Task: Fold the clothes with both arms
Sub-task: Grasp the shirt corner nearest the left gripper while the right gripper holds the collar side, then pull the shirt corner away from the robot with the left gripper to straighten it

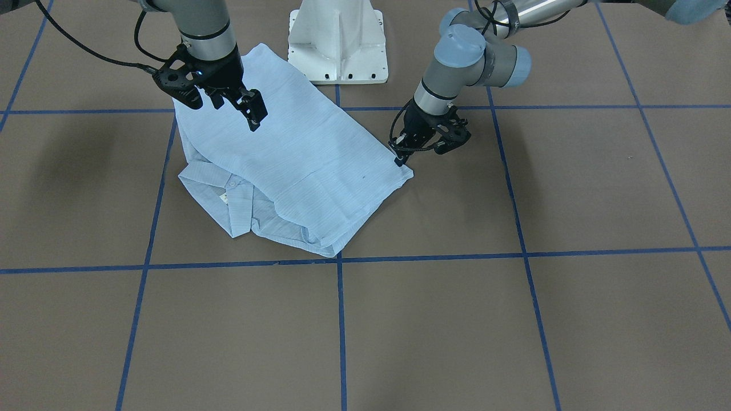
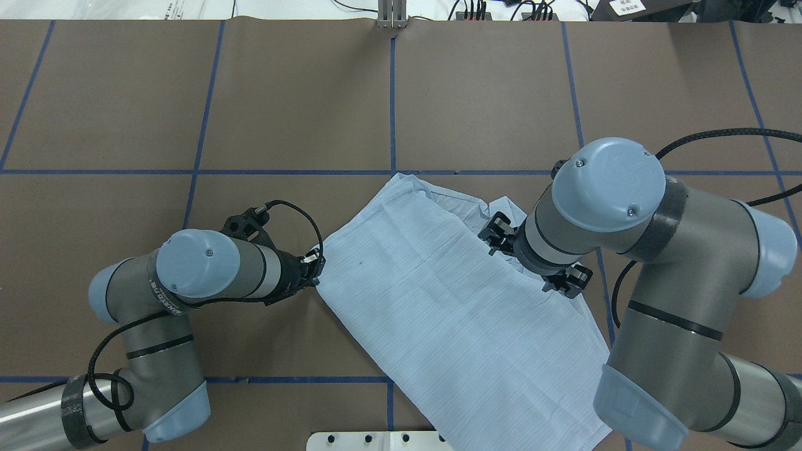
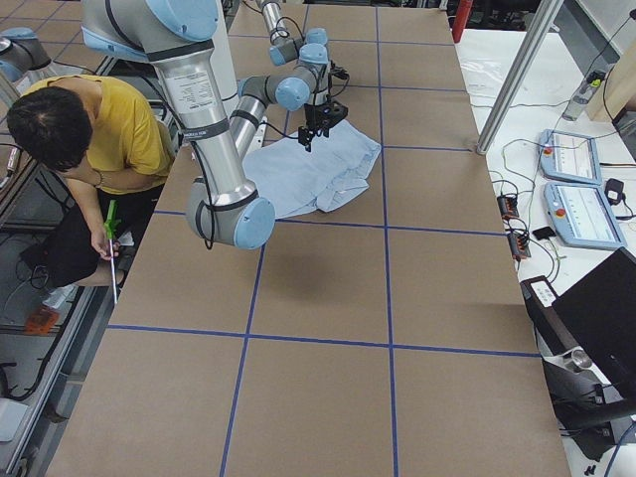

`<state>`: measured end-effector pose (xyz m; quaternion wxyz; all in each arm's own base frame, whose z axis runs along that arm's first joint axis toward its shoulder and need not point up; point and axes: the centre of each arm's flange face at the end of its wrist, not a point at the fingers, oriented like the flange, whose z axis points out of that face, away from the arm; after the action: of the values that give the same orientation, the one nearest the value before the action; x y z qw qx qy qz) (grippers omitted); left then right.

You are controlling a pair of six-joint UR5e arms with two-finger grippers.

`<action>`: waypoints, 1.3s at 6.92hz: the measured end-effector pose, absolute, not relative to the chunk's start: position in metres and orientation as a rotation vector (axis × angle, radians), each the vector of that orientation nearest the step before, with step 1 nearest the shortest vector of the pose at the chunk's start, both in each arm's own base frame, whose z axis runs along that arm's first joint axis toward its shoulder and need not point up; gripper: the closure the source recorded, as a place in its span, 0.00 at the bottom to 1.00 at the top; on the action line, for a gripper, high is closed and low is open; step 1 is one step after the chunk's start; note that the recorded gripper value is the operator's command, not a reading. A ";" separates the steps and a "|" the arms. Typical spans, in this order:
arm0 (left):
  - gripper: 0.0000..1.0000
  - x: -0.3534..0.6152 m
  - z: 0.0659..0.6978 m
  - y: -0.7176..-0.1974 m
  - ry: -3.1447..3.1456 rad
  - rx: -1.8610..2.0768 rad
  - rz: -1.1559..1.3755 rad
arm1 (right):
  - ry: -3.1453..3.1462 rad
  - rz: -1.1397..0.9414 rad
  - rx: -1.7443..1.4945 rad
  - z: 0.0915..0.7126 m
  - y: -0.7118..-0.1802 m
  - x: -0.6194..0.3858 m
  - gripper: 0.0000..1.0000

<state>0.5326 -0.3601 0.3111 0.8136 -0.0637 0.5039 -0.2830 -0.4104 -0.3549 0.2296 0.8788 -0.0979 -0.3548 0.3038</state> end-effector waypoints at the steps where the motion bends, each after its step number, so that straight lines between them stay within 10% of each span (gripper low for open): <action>1: 1.00 0.530 0.312 -0.367 1.075 -0.122 -0.616 | -0.738 0.634 -0.204 0.230 -0.355 -0.411 0.00; 7: 1.00 0.500 0.317 -0.606 1.088 0.178 -0.792 | -0.712 0.653 -0.167 0.240 -0.363 -0.417 0.00; 8: 0.47 0.498 0.316 -0.653 1.079 0.226 -0.818 | -0.711 0.654 -0.167 0.240 -0.364 -0.418 0.00; 9: 0.35 0.494 0.314 -0.673 1.067 0.264 -0.808 | -0.713 0.653 -0.168 0.240 -0.364 -0.419 0.00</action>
<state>0.4943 -0.6728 0.3136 0.7761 0.1222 0.4932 -0.3735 -0.4186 -0.3639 0.2396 0.8820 -0.0805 -0.3423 0.3136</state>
